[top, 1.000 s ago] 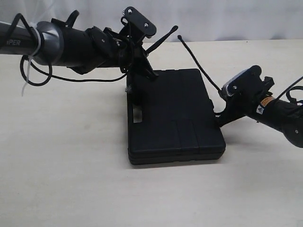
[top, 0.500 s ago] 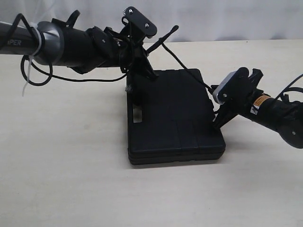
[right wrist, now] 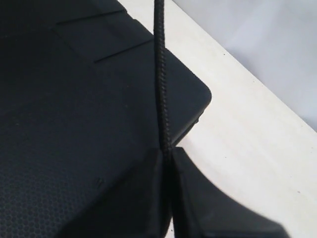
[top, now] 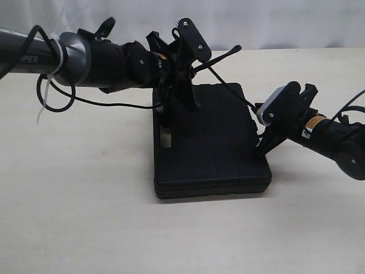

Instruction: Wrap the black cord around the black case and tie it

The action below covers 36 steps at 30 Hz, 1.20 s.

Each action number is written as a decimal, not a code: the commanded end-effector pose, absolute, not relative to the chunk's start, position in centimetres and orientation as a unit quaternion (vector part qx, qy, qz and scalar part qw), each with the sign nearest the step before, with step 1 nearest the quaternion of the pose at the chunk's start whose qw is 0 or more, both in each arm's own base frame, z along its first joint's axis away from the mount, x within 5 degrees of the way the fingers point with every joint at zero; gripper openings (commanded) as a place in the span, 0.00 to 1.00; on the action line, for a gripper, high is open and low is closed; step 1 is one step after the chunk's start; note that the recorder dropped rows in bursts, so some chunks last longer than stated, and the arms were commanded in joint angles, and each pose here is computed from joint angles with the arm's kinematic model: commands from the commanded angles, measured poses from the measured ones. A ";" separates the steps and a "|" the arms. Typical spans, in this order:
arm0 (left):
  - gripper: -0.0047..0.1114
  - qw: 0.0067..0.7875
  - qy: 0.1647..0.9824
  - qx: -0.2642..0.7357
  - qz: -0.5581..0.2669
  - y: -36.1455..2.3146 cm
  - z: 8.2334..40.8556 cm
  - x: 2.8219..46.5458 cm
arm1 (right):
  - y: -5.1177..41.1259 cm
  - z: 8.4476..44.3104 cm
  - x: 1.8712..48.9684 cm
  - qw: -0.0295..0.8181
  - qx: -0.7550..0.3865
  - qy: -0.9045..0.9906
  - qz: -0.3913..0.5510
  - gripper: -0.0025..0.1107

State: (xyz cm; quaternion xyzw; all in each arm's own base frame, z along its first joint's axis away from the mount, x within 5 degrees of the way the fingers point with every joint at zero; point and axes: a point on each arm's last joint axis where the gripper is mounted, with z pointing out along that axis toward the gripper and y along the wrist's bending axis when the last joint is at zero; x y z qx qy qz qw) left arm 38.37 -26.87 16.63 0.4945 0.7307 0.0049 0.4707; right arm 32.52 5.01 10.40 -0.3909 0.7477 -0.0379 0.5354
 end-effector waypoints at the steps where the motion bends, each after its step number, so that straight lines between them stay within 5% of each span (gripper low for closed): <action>1: 0.04 0.458 0.705 0.541 0.015 -27.3 16.6 38.0 | 5.1 10.2 32.4 0.534 -0.395 0.747 -0.039 0.06; 24: 0.04 0.429 0.669 0.607 0.029 -27.8 16.1 37.2 | 5.3 10.9 32.5 0.560 -0.372 0.740 -0.024 0.06; 36: 0.35 0.446 0.676 0.586 0.029 -27.8 16.4 37.5 | 4.8 11.4 32.7 0.562 -0.345 0.751 -0.035 0.06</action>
